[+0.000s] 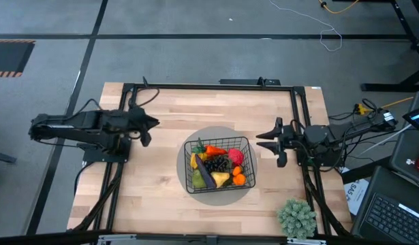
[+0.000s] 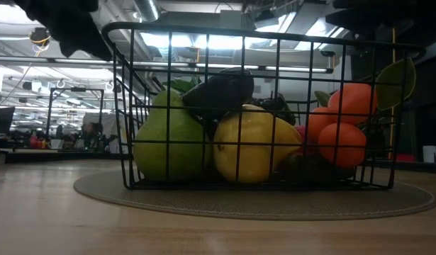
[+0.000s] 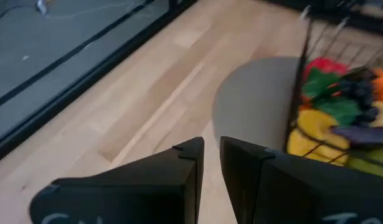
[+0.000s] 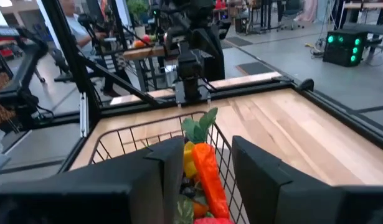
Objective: Build produce basket
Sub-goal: Return to Home Position
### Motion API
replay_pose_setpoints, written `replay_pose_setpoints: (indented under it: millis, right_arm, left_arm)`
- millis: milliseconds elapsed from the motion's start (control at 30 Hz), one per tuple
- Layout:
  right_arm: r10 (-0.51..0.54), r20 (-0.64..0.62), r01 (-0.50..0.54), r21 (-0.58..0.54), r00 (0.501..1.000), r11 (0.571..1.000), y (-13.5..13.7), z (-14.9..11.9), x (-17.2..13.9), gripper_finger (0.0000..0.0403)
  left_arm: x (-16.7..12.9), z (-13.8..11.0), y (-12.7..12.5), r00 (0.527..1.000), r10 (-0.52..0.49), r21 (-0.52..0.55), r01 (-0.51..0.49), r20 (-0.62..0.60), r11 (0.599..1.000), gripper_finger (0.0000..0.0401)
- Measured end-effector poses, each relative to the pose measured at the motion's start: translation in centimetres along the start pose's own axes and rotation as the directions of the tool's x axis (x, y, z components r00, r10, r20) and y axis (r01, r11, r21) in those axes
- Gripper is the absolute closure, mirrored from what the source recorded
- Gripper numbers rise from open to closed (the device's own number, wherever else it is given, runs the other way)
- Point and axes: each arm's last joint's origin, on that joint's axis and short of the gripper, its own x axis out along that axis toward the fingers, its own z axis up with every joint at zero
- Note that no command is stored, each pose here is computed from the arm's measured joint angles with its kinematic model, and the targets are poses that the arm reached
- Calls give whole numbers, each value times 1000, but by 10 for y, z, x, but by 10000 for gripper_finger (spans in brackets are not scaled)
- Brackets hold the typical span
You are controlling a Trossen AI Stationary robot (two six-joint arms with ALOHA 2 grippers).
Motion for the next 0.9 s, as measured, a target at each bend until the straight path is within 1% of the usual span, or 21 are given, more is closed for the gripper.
replay_pose_setpoints:
  millis: [100, 200, 267, 333, 400, 467, 500, 633, 800, 900]
  right_arm:
    - [5, 17, -4, -4, 1000, 1000, 0, 2, 0, 272]
    - [5, 15, -4, -8, 1000, 1000, 0, 2, 0, 272]
    - [5, 15, -5, -8, 1000, 1000, 0, 2, 0, 272]
    - [5, 15, -5, 5, 1000, 1000, 0, 1, 0, 272]
    - [8, 14, -8, 6, 1000, 1000, 0, 1, 0, 272]
    - [25, 10, -26, 6, 1000, 1000, 1, 1, 0, 272]
    - [36, 7, -36, 6, 999, 999, 1, 1, 0, 272]
    - [47, 5, -47, 6, 999, 999, 2, 1, 0, 272]
    - [47, 4, -47, 6, 999, 999, 2, 1, 0, 272]
    - [47, 4, -47, 6, 999, 999, 2, 1, 0, 272]
  left_arm:
    - [-6, -5, 1, 997, -48, -15, 49, 56, 999, 360]
    - [-4, -21, 1, 989, -98, -24, 101, 106, 995, 360]
    - [-1, -31, 1, 975, -157, -17, 162, 158, 987, 360]
    - [1, -39, -1, 946, -241, 11, 244, 218, 970, 360]
    - [1, -43, -2, 901, -330, 51, 329, 281, 943, 360]
    - [-1, -47, -1, 862, -396, 96, 387, 317, 917, 360]
    - [-1, -50, -1, 851, -413, 107, 401, 323, 910, 360]
    - [-1, -59, 3, 834, -429, 101, 422, 346, 901, 360]
    - [11, -80, 3, 841, -430, 79, 429, 327, 900, 360]
    - [16, -86, 2, 825, -441, 78, 444, 354, 893, 360]
